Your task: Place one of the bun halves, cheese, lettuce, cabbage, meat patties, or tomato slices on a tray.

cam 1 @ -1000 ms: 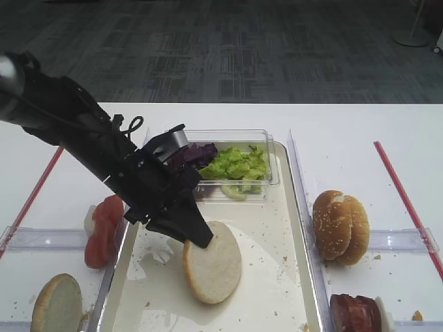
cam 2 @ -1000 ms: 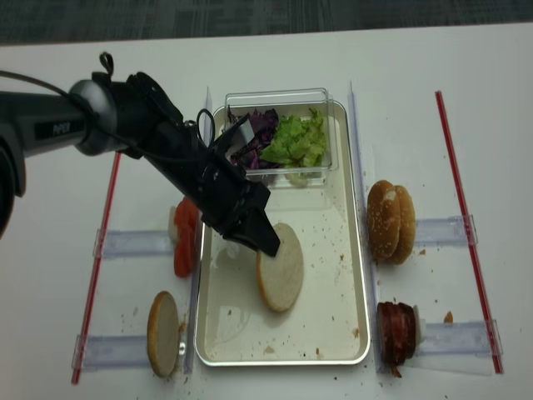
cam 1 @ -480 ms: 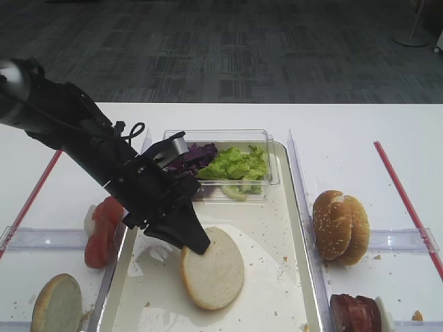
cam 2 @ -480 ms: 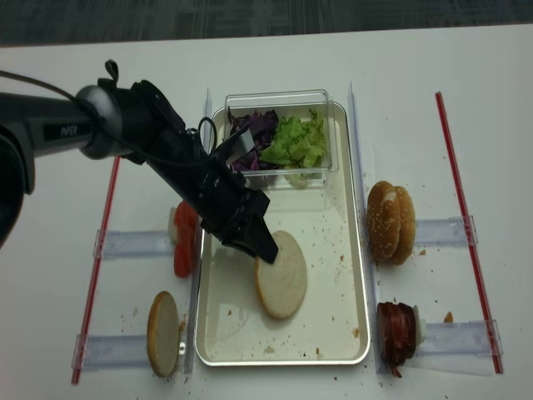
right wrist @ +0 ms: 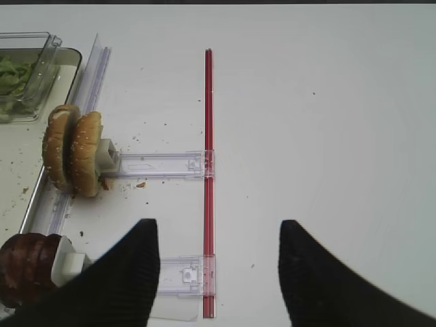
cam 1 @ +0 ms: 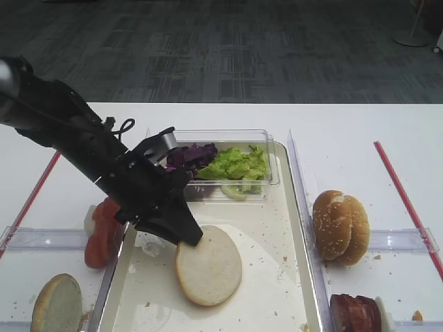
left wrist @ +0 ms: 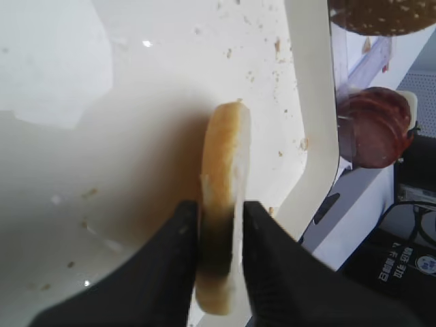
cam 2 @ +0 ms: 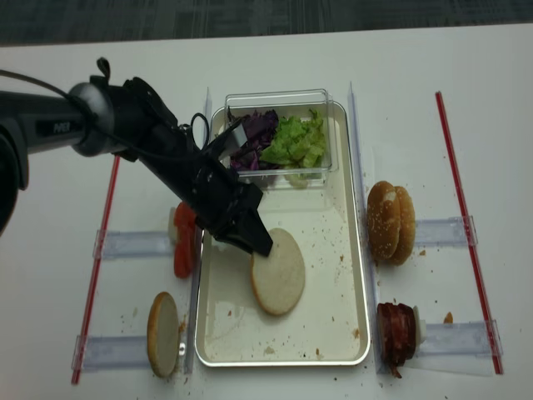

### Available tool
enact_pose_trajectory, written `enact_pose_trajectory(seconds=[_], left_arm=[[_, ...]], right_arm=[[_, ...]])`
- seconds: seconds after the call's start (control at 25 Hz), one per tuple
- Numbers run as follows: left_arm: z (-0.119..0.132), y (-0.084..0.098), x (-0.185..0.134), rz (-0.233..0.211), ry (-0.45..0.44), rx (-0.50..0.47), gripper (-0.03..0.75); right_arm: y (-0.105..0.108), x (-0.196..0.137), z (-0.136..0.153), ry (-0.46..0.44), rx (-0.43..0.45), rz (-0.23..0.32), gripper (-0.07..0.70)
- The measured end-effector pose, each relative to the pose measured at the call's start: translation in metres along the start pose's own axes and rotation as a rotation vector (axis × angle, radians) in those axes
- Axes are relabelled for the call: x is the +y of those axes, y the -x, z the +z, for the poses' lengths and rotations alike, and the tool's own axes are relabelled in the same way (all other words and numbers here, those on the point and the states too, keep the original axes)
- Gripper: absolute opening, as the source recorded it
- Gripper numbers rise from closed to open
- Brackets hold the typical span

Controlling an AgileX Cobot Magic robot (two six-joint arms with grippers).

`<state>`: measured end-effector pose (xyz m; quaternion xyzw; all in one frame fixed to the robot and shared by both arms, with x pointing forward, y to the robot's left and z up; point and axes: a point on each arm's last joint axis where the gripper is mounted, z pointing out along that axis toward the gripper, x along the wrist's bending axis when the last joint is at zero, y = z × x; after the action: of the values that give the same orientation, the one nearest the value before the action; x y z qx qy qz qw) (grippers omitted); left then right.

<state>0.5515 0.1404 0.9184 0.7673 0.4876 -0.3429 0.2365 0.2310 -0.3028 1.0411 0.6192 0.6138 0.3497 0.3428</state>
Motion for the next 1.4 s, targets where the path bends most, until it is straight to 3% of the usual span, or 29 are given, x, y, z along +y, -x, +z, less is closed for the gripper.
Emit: enact_pose_trajectory(seconds=[0.16,0.56,0.92,1.16,1.4], left_arm=[[-0.006,-0.005,0.0,-0.011,0.016,0.001,0.181],[-0.006,-0.005,0.001,0.037,0.023,0.008,0.328],[-0.01,-0.002,0.008,0.062,0.038,0.009,0.34],[-0.031,0.019,0.035,0.099,0.146,-0.006,0.343],[-0.069,0.042,0.051,0.121,0.169,0.175,0.346]], right_arm=[[0.0,0.0,0.0,0.0,0.0,0.0,0.426],[0.0,0.0,0.0,0.0,0.0,0.0,0.426],[0.0,0.0,0.0,0.0,0.0,0.0,0.426],[0.0,0.0,0.0,0.0,0.0,0.0,0.426],[0.0,0.0,0.0,0.0,0.0,0.0,0.426]])
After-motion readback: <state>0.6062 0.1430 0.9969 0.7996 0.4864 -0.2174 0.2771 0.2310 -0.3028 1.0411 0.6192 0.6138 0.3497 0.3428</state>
